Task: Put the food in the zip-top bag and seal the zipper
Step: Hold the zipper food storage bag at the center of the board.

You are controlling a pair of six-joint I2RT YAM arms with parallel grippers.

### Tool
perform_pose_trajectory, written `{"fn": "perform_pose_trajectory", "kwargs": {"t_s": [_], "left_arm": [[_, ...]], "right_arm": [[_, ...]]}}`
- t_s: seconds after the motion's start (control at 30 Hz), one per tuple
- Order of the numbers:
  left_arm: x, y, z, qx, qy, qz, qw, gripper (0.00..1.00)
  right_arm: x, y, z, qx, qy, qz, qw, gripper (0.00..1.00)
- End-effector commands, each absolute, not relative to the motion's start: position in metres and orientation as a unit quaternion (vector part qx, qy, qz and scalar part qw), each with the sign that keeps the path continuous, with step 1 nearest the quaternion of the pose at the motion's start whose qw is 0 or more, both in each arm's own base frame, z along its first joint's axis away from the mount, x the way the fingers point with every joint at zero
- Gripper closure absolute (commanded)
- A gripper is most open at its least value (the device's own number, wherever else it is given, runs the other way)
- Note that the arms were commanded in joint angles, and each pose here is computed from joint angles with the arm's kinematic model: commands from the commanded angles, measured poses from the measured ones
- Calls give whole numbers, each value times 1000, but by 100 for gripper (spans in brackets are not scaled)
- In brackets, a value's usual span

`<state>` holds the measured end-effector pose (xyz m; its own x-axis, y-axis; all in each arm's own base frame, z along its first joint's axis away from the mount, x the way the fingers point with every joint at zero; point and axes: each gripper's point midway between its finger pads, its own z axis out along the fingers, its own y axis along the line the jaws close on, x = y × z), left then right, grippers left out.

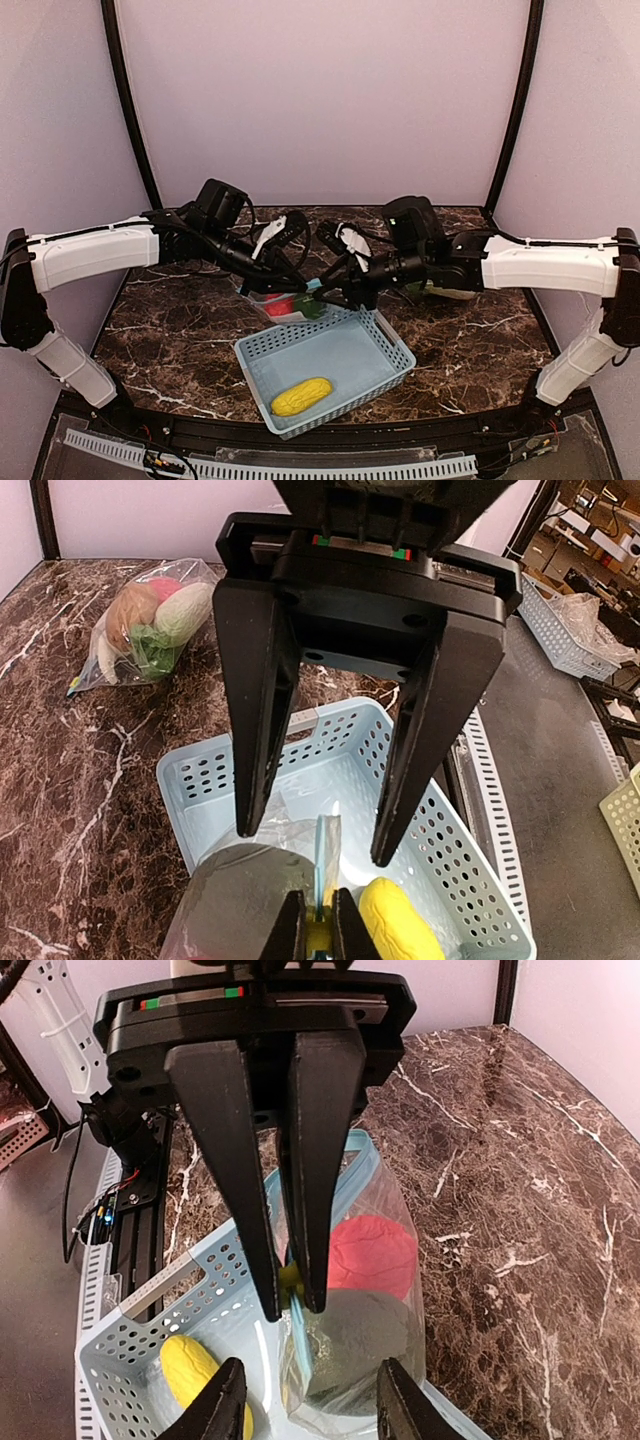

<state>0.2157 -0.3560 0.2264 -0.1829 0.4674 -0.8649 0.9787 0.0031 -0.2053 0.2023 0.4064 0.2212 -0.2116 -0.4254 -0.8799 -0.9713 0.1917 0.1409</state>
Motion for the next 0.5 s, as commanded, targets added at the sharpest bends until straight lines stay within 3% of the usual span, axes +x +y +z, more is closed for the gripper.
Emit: {"fn": "perform_pose_trajectory", "kwargs": {"t_s": [0.0, 0.17, 0.4, 0.47], "left_arm": [[206, -351, 237, 564, 634, -438, 297, 99], [206, -351, 238, 563, 635, -437, 299, 99], [208, -351, 235, 563, 638, -434, 296, 99], [208, -351, 235, 563, 639, -433, 296, 99]], "right_arm": [[208, 418, 234, -510, 667, 395, 371, 60], [210, 421, 234, -510, 668, 396, 371, 72], [215, 419, 235, -498, 676, 387, 380, 99], [220, 417, 234, -491, 683, 379, 385, 100]]}}
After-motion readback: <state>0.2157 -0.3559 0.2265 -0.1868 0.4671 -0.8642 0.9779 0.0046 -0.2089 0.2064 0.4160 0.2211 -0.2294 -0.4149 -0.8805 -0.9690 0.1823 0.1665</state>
